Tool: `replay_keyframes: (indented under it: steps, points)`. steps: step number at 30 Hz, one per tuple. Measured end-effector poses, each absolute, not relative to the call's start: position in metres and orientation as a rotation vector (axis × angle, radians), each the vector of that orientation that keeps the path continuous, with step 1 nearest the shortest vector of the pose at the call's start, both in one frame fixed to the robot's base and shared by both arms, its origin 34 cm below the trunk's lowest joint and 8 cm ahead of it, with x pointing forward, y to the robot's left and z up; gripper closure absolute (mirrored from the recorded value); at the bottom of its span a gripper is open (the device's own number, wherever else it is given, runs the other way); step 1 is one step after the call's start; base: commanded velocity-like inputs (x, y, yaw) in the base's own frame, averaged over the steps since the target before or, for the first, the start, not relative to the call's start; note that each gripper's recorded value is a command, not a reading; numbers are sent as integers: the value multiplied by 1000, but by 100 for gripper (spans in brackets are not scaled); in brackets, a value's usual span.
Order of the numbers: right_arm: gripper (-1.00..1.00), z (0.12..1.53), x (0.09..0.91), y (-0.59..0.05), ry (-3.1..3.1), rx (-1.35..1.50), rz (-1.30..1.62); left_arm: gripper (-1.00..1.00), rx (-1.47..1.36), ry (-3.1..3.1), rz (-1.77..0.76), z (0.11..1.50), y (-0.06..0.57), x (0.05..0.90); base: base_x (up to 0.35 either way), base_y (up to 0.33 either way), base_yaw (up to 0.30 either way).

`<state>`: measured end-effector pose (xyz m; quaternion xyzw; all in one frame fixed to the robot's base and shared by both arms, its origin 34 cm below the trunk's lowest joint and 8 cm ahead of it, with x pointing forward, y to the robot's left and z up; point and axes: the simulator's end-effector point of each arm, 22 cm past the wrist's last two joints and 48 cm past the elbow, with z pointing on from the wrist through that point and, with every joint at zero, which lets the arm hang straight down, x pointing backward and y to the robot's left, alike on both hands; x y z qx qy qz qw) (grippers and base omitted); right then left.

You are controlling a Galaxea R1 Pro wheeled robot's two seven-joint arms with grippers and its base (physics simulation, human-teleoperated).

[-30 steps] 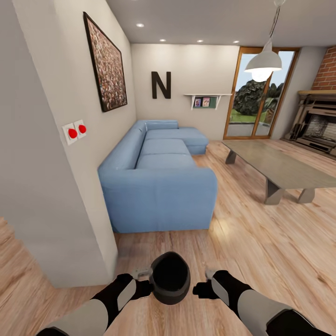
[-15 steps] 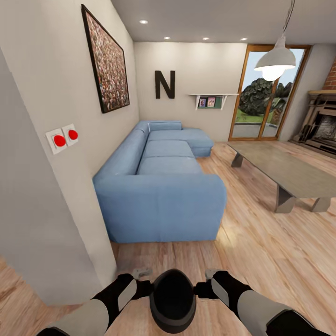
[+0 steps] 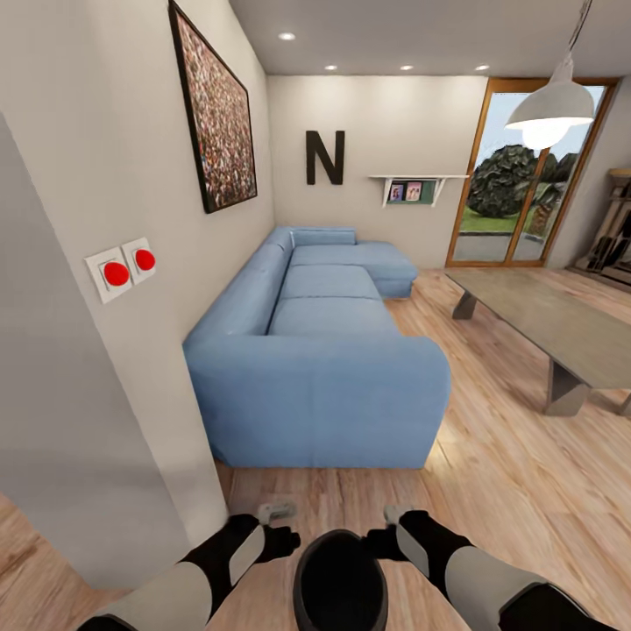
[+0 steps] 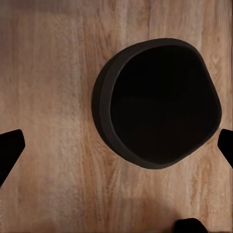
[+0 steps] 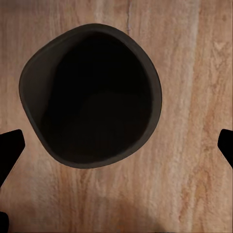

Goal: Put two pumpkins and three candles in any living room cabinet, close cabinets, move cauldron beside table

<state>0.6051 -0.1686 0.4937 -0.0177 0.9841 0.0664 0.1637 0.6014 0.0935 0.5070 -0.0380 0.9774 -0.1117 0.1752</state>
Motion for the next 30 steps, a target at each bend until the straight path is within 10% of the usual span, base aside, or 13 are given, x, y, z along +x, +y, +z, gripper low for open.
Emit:
replay_keyframes:
  steps: [30]
  points:
    - [-100,435,594,-168,2801,-49,184,-100,2,2760,-372,454,78,591,1,0,0]
